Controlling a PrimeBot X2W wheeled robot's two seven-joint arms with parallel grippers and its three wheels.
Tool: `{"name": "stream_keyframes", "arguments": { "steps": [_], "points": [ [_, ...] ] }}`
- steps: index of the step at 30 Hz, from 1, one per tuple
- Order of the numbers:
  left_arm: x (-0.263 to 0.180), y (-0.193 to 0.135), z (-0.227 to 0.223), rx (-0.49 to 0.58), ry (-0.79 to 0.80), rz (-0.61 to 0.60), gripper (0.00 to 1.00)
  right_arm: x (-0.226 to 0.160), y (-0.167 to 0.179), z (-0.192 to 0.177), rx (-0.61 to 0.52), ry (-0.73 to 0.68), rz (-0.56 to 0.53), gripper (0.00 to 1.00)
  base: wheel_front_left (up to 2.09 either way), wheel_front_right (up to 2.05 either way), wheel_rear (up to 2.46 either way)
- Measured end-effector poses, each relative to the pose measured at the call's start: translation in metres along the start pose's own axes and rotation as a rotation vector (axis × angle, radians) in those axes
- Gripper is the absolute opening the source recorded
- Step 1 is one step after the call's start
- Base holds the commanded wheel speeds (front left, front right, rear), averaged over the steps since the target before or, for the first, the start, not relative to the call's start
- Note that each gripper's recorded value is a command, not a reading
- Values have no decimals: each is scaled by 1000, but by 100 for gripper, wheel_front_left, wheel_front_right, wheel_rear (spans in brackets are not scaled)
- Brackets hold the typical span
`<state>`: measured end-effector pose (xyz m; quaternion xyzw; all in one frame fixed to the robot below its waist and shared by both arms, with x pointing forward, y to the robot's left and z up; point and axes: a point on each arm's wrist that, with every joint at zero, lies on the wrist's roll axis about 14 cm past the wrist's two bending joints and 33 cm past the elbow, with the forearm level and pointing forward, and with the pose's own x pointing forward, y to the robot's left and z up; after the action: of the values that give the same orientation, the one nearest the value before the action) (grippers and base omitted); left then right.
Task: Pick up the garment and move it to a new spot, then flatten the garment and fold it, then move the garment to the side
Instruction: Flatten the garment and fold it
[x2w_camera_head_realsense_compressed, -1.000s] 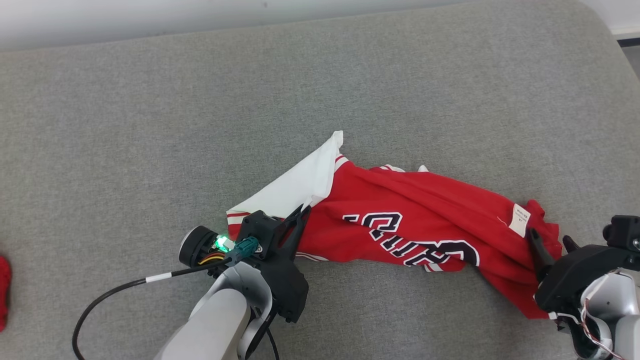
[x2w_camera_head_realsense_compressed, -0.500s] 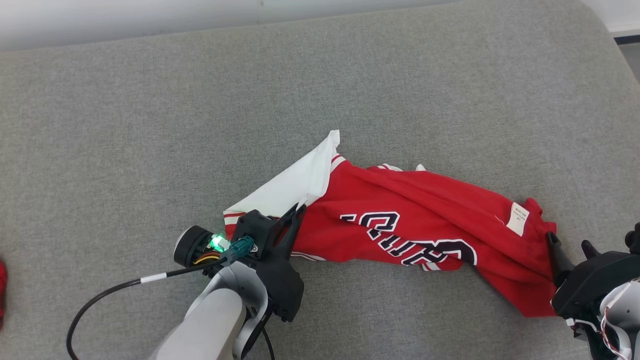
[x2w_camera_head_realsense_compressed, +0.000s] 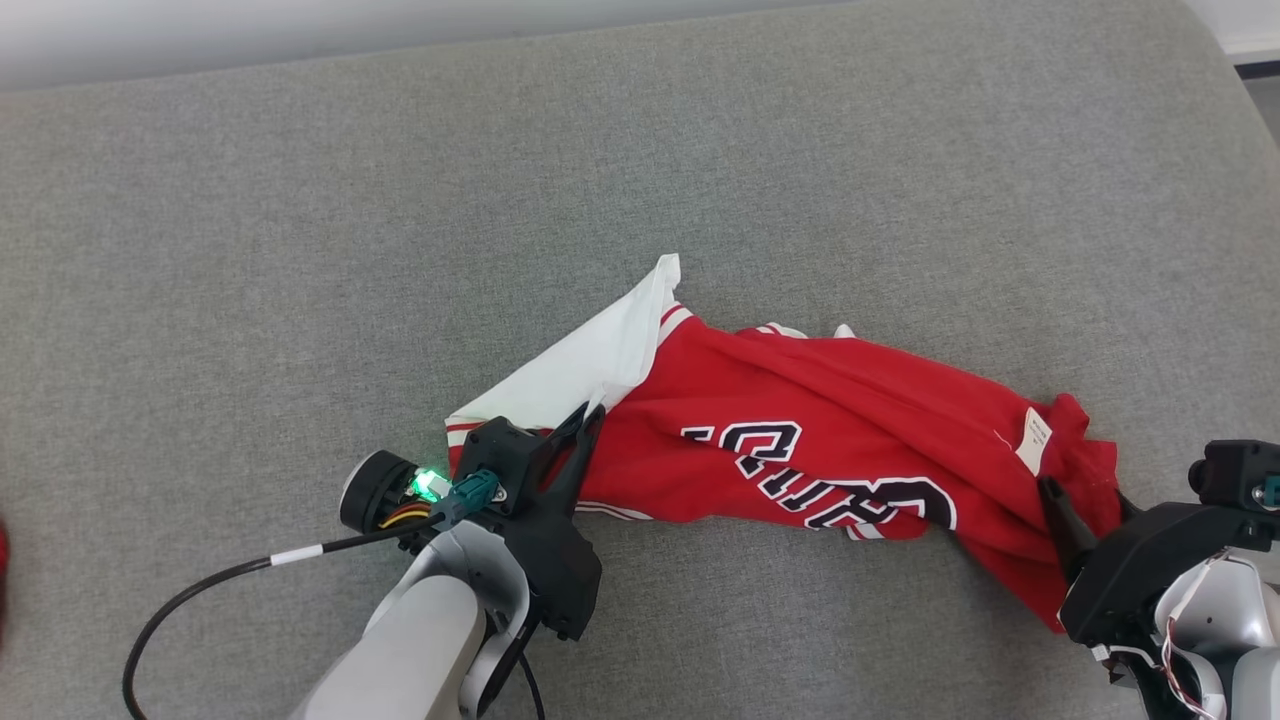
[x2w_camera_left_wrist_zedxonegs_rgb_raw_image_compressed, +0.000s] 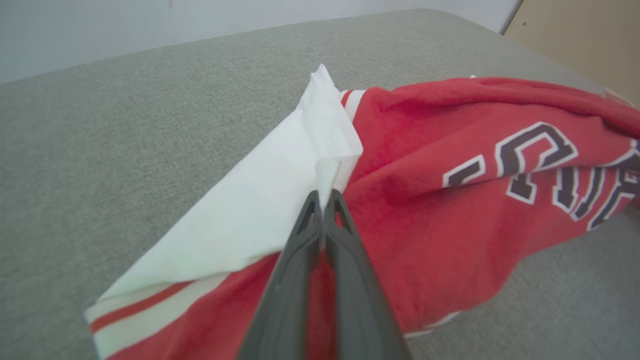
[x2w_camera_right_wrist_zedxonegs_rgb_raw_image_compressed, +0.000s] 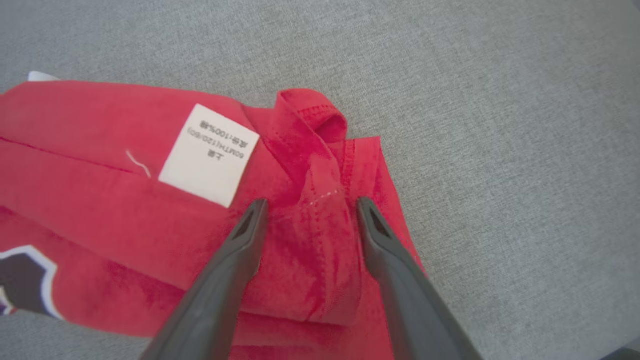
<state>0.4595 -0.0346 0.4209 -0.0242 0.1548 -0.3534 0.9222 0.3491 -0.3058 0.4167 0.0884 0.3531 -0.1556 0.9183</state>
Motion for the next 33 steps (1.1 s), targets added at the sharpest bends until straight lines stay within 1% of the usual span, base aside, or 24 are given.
{"name": "stream_keyframes", "arguments": {
  "steps": [2, 3, 4, 6, 8, 9, 10, 12, 13, 14, 17, 19, 23, 29, 33],
  "points": [
    [0, 1, 0, -2, 0, 2, 6, 1, 3, 0, -5, 0, 7, 87, 0, 0, 0],
    [0, 1, 0, -2, 1, 3, 7, 1, 4, 0, -8, 1, 9, 79, 0, 0, 0],
    [-1, 1, -1, -2, 2, 6, 7, 2, 6, 1, -12, 0, 13, 77, 0, 0, 0],
    [-2, 2, 0, -2, 2, 8, 8, 2, 9, 1, -17, -1, 23, 66, 0, 0, 0],
    [-2, 3, -1, 0, 3, 9, 8, 3, 12, 2, -21, -2, 30, 63, 0, 0, 0],
    [-3, 3, 0, 1, 2, 10, 8, 3, 14, 3, -25, -4, 34, 51, 0, 0, 0],
    [-3, 3, 0, 1, 3, 11, 8, 3, 15, 3, -28, -5, 34, 49, 0, 0, 0],
    [-3, 4, 1, 1, 1, 11, 9, 3, 15, 4, -31, -10, 36, 32, 0, 0, 0],
    [-3, 4, 1, 1, 1, 12, 9, 2, 15, 5, -31, -18, 36, 13, 0, 0, 0],
    [-4, 4, 1, 0, 0, 13, 9, 2, 16, 6, -34, -25, 36, 0, 0, 0, 0],
    [-4, 4, 6, 3, -16, 20, 8, 0, 14, 17, -35, -79, 30, 0, 0, 0, 0],
    [-5, 6, 14, 4, -52, 29, 0, -2, 13, 29, -31, -133, 27, 0, 0, 0, 0],
    [-7, 14, 43, -4, -173, 64, 0, -9, 17, 56, -14, -259, 44, 0, 0, 0, 0],
    [-19, 26, 97, -73, -384, 108, 0, -25, 32, 92, 46, -428, 123, 0, 0, 0, 0],
    [-34, 33, 134, -110, -504, 122, 0, -39, 47, 115, 101, -531, 203, 0, 0, 0, 0]
  ]
}}
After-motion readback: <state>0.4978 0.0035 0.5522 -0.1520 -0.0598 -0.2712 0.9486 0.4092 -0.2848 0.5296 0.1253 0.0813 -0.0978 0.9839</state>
